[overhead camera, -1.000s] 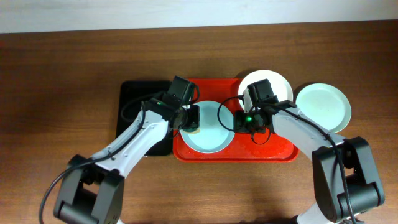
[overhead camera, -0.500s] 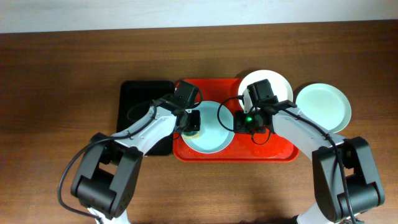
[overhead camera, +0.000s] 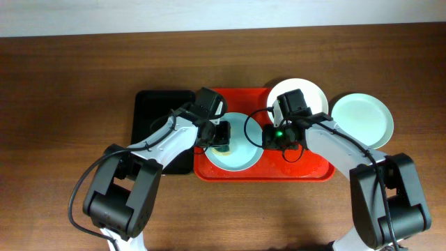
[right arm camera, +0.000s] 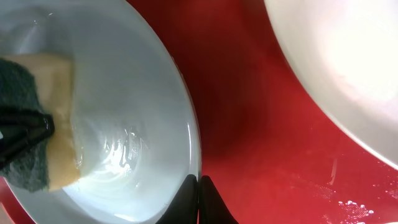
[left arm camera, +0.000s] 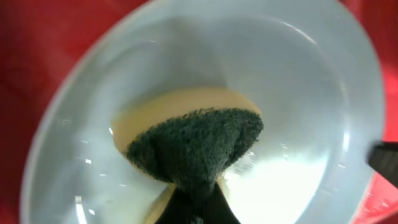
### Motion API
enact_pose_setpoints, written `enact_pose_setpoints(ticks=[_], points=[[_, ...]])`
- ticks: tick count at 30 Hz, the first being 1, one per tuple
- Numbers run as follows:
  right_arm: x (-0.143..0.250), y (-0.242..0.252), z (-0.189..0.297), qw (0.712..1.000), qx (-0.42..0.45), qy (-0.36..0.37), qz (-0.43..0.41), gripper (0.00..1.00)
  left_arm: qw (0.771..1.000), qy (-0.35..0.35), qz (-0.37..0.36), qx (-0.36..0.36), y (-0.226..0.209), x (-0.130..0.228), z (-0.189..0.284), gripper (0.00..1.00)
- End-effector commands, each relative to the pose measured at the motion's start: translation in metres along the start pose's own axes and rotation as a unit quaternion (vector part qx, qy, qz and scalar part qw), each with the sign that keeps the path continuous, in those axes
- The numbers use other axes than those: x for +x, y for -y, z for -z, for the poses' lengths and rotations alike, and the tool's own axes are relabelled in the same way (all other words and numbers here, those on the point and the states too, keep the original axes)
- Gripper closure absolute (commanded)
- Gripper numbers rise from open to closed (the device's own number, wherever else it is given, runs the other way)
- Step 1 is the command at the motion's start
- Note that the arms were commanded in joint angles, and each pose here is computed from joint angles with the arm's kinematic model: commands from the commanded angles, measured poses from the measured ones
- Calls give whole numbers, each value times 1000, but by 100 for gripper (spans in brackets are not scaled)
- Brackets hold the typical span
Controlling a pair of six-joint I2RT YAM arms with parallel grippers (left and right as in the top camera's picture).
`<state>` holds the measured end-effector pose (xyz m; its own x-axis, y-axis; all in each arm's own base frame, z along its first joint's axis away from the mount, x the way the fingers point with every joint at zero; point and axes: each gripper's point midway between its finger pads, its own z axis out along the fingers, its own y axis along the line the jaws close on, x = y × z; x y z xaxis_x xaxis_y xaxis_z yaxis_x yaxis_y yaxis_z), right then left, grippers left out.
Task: Clean dirty plates on tray and stack at the side
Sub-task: 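Scrub the white plate with the sponge in the left gripper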
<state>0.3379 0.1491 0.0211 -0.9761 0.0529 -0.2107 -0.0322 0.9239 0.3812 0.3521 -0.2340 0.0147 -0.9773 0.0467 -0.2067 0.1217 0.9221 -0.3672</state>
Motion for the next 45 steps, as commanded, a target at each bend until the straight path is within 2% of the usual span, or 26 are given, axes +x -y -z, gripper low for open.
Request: enact_pose_setpoints(ticks=[1, 5, 9, 15, 27, 30, 32, 37, 41, 45], points=[[7, -3, -5, 1000, -6, -12, 5, 96, 998, 22, -10, 55, 31, -13, 29, 100], [7, -3, -5, 1000, -6, -12, 5, 96, 996, 80, -19, 32, 32, -30, 67, 100], [7, -3, -5, 1000, -6, -12, 5, 96, 996, 90, -14, -3, 20, -30, 72, 100], [7, -3, -5, 1000, -6, -12, 5, 96, 997, 62, -6, -34, 4, -18, 54, 100], [7, -3, -5, 1000, -6, -13, 5, 96, 996, -18, 14, -92, -38, 10, -19, 100], [7, -3, -5, 1000, -6, -13, 5, 96, 997, -52, 20, -58, -30, 23, -31, 100], [7, -3, -5, 1000, -6, -13, 5, 96, 997, -76, 24, -10, -14, 31, -33, 100], [7, -3, -5, 1000, -6, -13, 5, 96, 992, -92, 10, 83, 19, 33, -30, 100], [7, -3, -5, 1000, -6, -13, 5, 96, 985, -81, -6, 154, 46, 23, -19, 100], [7, -3, -5, 1000, -6, -13, 5, 96, 987, -30, -34, 152, 50, 1, 9, 100]])
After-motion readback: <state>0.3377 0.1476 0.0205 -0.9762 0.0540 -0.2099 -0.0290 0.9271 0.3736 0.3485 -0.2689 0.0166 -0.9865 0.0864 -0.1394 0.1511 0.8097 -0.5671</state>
